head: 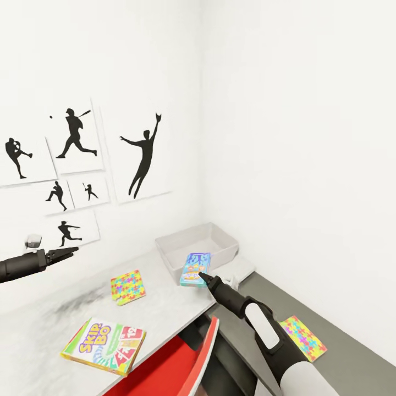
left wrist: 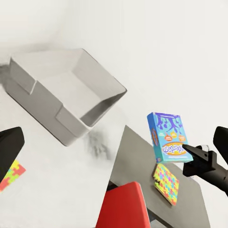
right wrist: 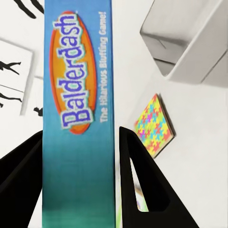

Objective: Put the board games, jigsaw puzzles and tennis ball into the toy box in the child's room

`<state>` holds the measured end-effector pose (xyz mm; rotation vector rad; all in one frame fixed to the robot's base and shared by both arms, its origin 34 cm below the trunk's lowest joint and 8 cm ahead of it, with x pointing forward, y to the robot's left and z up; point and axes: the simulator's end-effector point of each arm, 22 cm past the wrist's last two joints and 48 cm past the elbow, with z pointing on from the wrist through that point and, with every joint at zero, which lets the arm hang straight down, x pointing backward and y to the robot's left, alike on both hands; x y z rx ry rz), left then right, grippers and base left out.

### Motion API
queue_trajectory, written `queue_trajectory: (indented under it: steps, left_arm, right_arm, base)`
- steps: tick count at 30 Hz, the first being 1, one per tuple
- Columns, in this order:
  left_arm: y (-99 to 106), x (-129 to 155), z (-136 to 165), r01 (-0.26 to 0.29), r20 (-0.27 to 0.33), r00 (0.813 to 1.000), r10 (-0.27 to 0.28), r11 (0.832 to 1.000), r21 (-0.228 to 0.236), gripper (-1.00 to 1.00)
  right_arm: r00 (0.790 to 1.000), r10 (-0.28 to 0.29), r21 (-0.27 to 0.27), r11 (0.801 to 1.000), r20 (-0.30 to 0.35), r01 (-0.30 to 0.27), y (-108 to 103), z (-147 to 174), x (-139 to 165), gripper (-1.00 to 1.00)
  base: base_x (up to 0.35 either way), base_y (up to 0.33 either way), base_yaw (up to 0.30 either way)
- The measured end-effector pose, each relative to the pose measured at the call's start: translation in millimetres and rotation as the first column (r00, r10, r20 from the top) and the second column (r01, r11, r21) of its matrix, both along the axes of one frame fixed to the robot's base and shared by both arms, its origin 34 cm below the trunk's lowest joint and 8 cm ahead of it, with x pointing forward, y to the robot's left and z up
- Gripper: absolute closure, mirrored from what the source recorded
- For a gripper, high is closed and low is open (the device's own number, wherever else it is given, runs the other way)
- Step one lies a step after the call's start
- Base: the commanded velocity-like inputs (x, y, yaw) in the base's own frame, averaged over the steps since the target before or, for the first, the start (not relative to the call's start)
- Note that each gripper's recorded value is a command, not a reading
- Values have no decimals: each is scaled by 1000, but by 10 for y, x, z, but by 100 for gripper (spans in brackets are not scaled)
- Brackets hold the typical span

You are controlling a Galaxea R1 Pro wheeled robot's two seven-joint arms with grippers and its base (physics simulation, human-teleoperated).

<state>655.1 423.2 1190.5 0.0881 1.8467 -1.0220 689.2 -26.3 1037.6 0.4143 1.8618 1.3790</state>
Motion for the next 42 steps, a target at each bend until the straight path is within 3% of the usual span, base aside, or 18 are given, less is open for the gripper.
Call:
queue_trajectory:
  steps: [12, 29, 42]
  left_arm:
    - [1, 4, -4, 0, 0, 1000, 0, 1000, 1, -100]
    - [-2, 2, -2, 0, 1, 1000, 0, 1000, 1, -100]
    - [-2, 3, -2, 1, 1, 1000, -1, 1000, 0, -100]
  right_arm:
    - [1000, 0, 0, 1000, 0, 0, 0, -3, 2, 100]
    - [1000, 0, 1, 1000, 1, 0, -3, 3, 0, 100]
    - [1000, 1, 2, 1000, 1, -1, 1, 2, 2, 100]
  base:
    - [59, 13, 225]
    - [154, 35, 10]
    - [156, -92, 61]
